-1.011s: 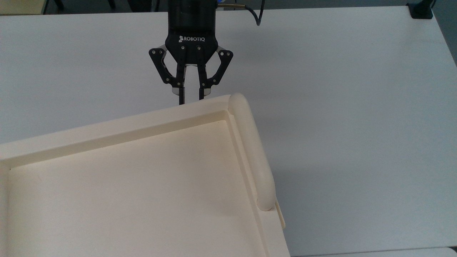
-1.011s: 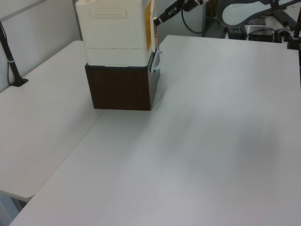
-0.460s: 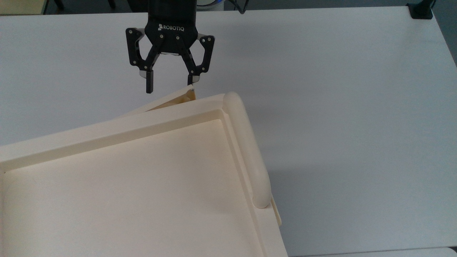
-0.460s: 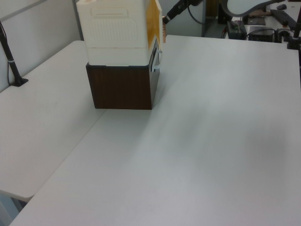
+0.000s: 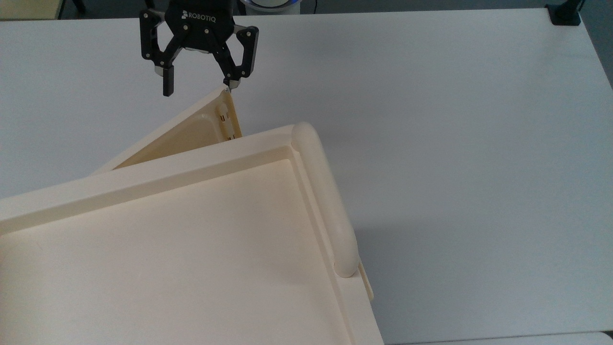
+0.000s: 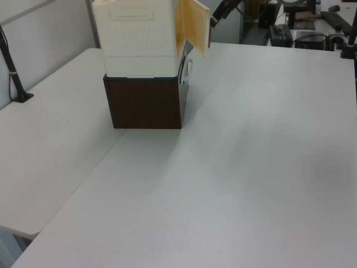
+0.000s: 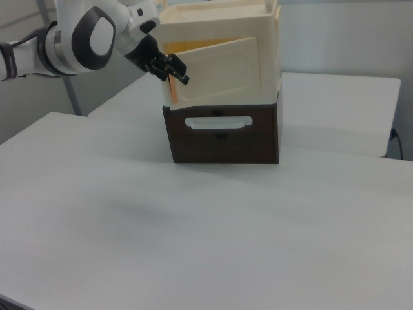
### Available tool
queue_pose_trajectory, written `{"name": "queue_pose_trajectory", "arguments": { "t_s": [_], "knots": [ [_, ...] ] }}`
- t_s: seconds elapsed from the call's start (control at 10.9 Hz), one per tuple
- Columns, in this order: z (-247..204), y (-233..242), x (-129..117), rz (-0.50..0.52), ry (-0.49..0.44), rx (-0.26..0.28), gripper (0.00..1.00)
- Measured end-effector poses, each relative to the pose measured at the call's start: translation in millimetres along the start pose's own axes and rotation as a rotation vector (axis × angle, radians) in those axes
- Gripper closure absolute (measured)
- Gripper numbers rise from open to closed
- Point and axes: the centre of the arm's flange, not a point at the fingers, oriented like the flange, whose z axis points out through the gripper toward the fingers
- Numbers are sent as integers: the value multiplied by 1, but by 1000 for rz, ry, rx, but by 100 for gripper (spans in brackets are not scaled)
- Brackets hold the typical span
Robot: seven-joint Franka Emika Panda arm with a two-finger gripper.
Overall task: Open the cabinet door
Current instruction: 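Pull the door edge outward, swinging the door open on its hinge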
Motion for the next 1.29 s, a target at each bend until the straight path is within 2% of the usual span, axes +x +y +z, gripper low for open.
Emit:
{"name": "queue_pose_trajectory", "arguments": {
  "t_s": [0.37,0.74,1.01,1.29],
  "knots": [
    [5,22,-10,25,-135,-49,14],
    [-35,38,-6,40,-240,-87,12],
    [-58,36,4,102,-229,-41,13],
    [-54,28,9,238,-185,-37,12]
  ]
}}
